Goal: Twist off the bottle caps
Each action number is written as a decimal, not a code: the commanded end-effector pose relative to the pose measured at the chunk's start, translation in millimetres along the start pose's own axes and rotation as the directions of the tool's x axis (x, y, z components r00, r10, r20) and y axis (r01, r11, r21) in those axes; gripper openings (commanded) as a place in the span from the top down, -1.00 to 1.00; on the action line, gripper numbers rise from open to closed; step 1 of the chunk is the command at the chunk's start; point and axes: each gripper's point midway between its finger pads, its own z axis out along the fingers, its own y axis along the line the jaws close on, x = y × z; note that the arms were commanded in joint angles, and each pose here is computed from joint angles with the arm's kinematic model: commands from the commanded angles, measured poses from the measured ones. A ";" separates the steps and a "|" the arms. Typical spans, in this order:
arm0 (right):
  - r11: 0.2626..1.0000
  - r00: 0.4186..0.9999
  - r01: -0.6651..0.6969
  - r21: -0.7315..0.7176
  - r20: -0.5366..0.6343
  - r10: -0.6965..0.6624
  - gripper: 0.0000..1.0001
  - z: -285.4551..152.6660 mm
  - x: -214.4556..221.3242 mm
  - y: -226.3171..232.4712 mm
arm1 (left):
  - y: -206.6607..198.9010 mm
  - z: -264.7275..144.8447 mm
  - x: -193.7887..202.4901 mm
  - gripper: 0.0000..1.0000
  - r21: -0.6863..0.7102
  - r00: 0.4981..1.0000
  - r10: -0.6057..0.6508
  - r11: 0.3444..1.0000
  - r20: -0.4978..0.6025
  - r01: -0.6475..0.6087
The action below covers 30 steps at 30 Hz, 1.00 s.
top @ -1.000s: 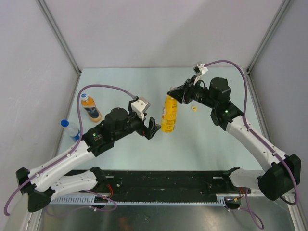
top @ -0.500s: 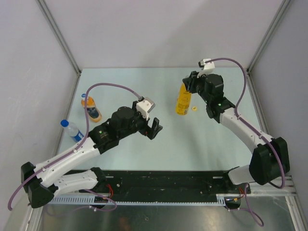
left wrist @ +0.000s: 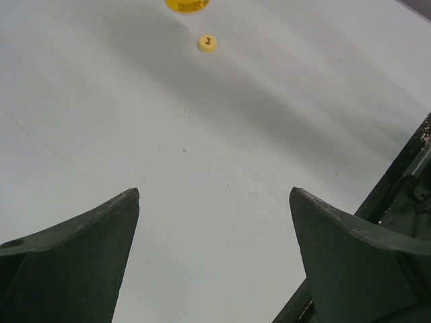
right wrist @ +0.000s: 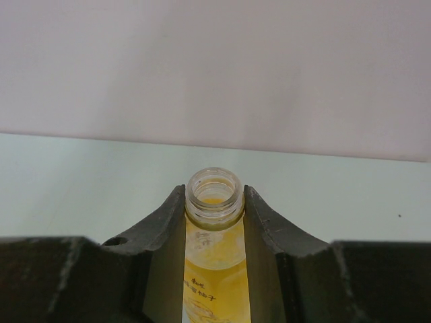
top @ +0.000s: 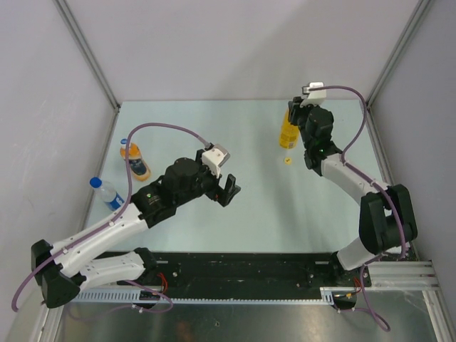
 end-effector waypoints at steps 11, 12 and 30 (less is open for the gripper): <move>0.998 0.989 0.022 -0.063 0.146 -0.013 1.00 38.4 32.2 -47.5 | -3.2 2.3 -17.9 -0.92 0.021 0.999 0.026 0.999 0.046 -0.027; 0.999 0.990 0.027 -0.046 0.140 -0.020 1.00 39.5 40.0 -51.0 | -3.5 1.7 -18.7 -0.92 0.022 0.998 0.028 0.999 0.048 -0.029; 0.998 0.992 0.057 -0.034 0.116 -0.052 -0.59 19.6 54.3 -40.8 | -3.8 -3.3 -23.8 -0.92 0.021 0.998 0.012 1.000 0.067 -0.014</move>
